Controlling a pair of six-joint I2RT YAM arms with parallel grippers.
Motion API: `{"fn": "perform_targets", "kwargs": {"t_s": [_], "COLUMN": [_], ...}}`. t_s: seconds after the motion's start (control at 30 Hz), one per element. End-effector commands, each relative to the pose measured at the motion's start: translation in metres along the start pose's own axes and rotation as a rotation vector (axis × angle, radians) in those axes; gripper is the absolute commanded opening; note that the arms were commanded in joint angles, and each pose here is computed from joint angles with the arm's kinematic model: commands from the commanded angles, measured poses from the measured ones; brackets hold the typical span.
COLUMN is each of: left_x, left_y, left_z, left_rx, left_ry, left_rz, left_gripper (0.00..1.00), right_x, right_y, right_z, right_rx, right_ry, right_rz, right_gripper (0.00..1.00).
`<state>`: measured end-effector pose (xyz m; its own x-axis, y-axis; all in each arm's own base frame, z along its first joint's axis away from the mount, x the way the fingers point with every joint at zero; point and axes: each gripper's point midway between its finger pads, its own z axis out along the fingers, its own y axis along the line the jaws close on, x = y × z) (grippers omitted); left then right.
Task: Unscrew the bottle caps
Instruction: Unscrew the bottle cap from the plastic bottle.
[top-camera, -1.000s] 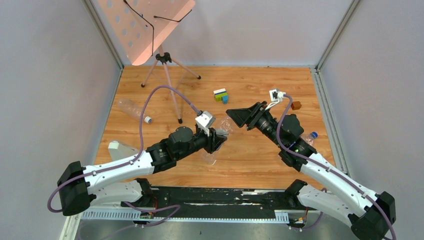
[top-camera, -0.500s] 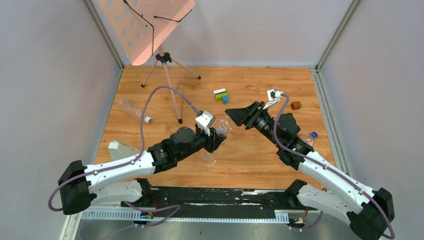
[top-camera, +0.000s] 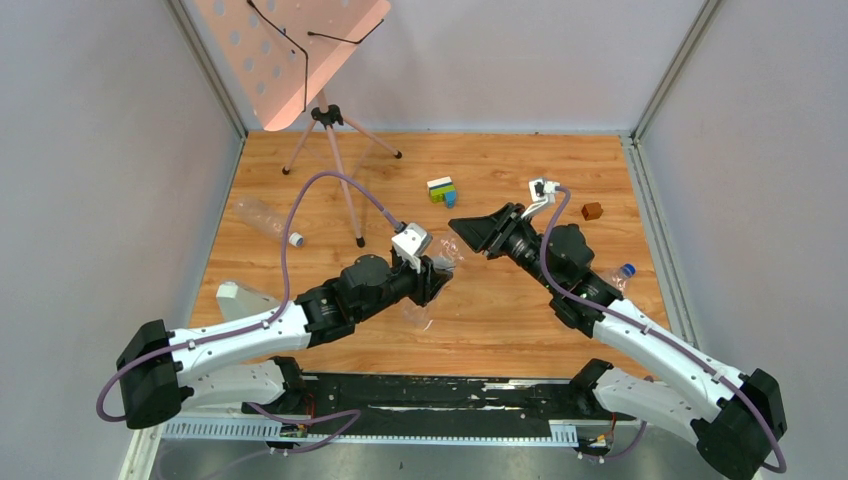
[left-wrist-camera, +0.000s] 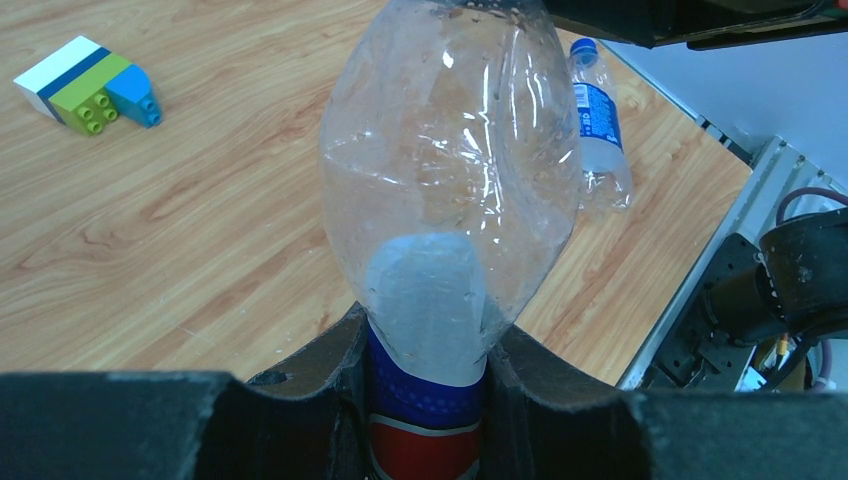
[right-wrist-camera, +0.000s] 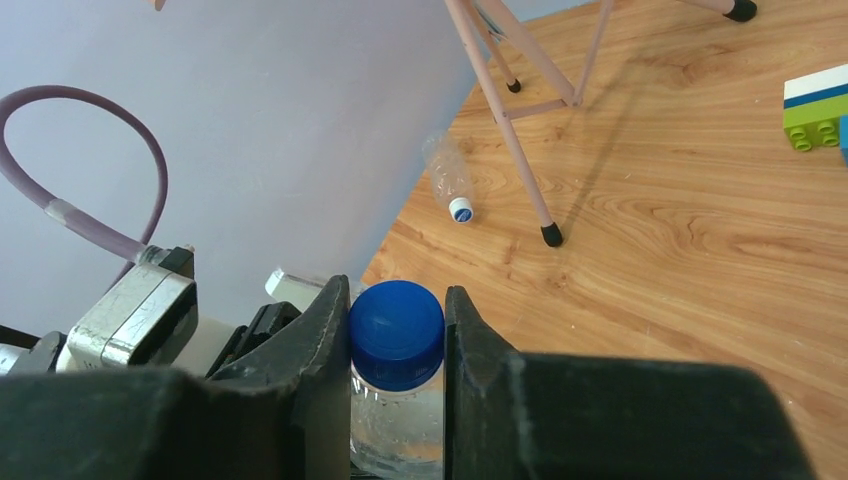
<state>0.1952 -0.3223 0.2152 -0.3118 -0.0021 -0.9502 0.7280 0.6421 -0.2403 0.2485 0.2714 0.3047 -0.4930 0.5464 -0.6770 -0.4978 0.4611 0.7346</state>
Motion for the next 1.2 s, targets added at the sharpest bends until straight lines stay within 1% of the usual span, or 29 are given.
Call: {"fn": "perform_targets", "kwargs": {"t_s": [0.0, 0.1, 0.2, 0.23, 0.27, 0.3, 0.33, 0.4, 0.5, 0.57, 0.67, 0.73, 0.87, 0.97, 1.0, 1.03, 1.07, 1.1, 1.13, 1.17], "left_x": [-0.022, -0.016, -0.013, -0.013, -0.014, -0.014, -0.012, -0.015, -0.022, -0.030, -0.035, -0.040, -0.046, -0.055, -0.051, -0.060, -0.056, -0.066, -0.061, -0.066], "left_y": [-0.009, -0.013, -0.017, -0.023, -0.017, -0.025, -0.024, -0.024, -0.030, -0.037, -0.049, -0.057, -0.069, -0.077, -0.082, -0.085, -0.087, -0.090, -0.091, -0.095], "left_z": [0.001, 0.001, 0.000, -0.002, -0.001, -0.005, -0.007, -0.013, -0.022, -0.027, -0.035, -0.039, -0.044, -0.050, -0.052, -0.057, -0.057, -0.064, -0.063, -0.069], "left_rx": [0.026, 0.059, 0.106, 0.150, 0.161, 0.225, 0.263, 0.316, 0.398, 0.450, 0.536, 0.589, 0.673, 0.743, 0.781, 0.817, 0.848, 0.887, 0.912, 0.955], "left_ry": [-0.068, -0.063, -0.084, -0.084, -0.106, -0.102, -0.114, -0.142, -0.183, -0.214, -0.231, -0.241, -0.250, -0.268, -0.244, -0.274, -0.257, -0.298, -0.275, -0.289], "left_rz": [0.004, -0.005, -0.025, -0.049, -0.069, -0.106, -0.124, -0.180, -0.194, -0.187, -0.174, -0.168, -0.159, -0.148, -0.159, -0.171, -0.180, -0.190, -0.200, -0.205], "left_gripper": [0.00, 0.00, 0.00, 0.00, 0.00, 0.00, 0.00, 0.00, 0.00, 0.00, 0.00, 0.00, 0.00, 0.00, 0.00, 0.00, 0.00, 0.00, 0.00, 0.00], "right_x": [-0.016, -0.020, -0.024, -0.023, -0.024, -0.027, -0.028, -0.028, -0.018, -0.012, 0.000, 0.002, 0.004, 0.005, 0.007, 0.007, 0.009, 0.012, 0.013, 0.013], "right_y": [0.028, 0.042, 0.066, 0.071, 0.077, 0.085, 0.095, 0.107, 0.127, 0.135, 0.137, 0.136, 0.126, 0.126, 0.127, 0.130, 0.132, 0.134, 0.137, 0.138], "right_z": [0.000, -0.005, -0.019, -0.025, -0.032, -0.041, -0.052, -0.068, -0.094, -0.105, -0.111, -0.110, -0.104, -0.106, -0.108, -0.112, -0.115, -0.120, -0.124, -0.127], "right_rx": [-0.097, -0.173, -0.331, -0.384, -0.440, -0.500, -0.579, -0.672, -0.852, -0.936, -0.993, -0.995, -0.922, -0.921, -0.937, -0.959, -0.982, -1.014, -1.037, -1.051], "right_ry": [-0.041, -0.048, -0.042, -0.026, -0.020, -0.021, -0.021, -0.014, 0.068, 0.112, 0.193, 0.214, 0.209, 0.214, 0.225, 0.231, 0.246, 0.272, 0.288, 0.301], "right_rz": [-0.009, -0.006, -0.007, -0.008, -0.004, -0.006, -0.029, -0.078, -0.142, -0.175, -0.255, -0.287, -0.322, -0.343, -0.351, -0.359, -0.370, -0.384, -0.388, -0.395], "right_gripper": [0.01, 0.00, 0.00, 0.00, 0.00, 0.00, 0.00, 0.00, 0.00, 0.00, 0.00, 0.00, 0.00, 0.00, 0.00, 0.00, 0.00, 0.00, 0.00, 0.00]}}
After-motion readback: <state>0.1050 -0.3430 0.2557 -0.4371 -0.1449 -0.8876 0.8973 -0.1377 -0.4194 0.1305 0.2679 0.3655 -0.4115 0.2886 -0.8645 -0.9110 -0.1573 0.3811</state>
